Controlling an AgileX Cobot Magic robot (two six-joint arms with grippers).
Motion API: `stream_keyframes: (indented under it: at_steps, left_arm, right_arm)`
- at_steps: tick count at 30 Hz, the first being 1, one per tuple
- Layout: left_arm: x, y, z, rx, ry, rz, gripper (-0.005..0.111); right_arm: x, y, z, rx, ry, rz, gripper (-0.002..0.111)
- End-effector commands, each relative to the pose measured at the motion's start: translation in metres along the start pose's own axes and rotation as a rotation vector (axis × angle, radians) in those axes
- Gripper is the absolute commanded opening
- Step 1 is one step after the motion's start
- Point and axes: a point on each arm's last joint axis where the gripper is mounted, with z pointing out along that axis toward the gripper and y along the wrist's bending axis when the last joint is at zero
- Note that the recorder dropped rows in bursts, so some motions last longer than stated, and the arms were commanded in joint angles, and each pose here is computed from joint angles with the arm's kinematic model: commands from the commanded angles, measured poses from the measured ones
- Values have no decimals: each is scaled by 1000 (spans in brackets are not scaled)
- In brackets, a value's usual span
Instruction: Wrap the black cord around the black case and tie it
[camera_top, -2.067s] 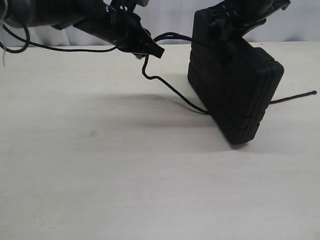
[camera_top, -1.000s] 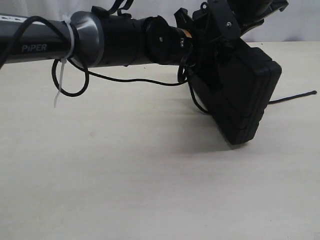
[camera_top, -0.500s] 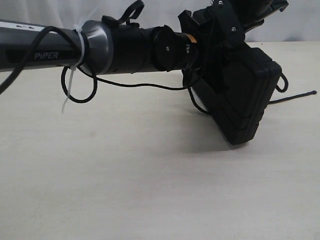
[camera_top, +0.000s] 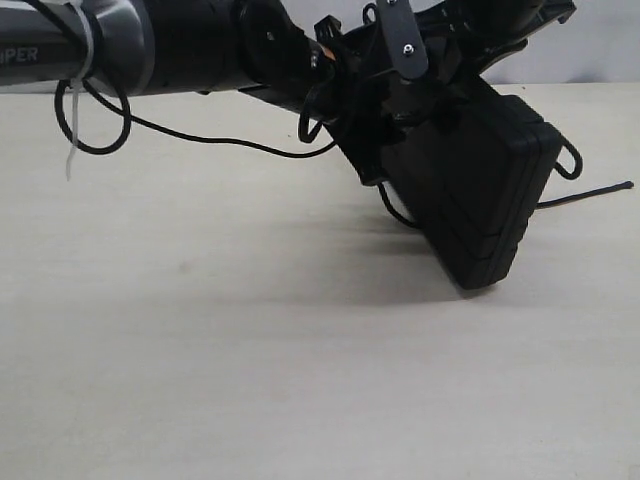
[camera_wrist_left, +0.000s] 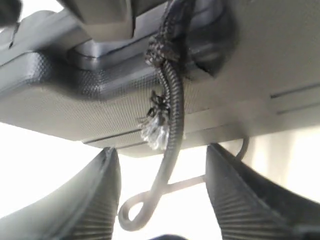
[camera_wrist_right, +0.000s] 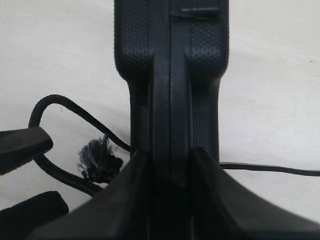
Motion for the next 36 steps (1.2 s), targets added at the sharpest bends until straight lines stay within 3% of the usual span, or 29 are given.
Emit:
stream_keyframes:
  at_steps: [1, 5, 13, 25, 30, 36]
  left_arm:
    - [1, 0, 2, -3, -4, -17, 50]
    - [7, -5, 11, 25, 7, -54, 47]
    - [7, -4, 18, -36, -12, -49, 0]
    - [-28, -34, 22, -82, -102, 58, 0]
    - [-31, -35, 22, -104, -116, 72, 0]
    - [-29, -39, 22, -51, -95, 74, 4]
  right_arm:
    - [1, 0, 14, -10, 29, -1, 4]
    - [1, 0, 14, -10, 29, -1, 4]
    - [1, 0, 14, -10, 29, -1, 4]
    - [1, 0, 14, -12, 29, 0, 4]
    - [1, 0, 14, -12, 29, 0, 4]
    - [2, 0, 14, -12, 31, 0, 4]
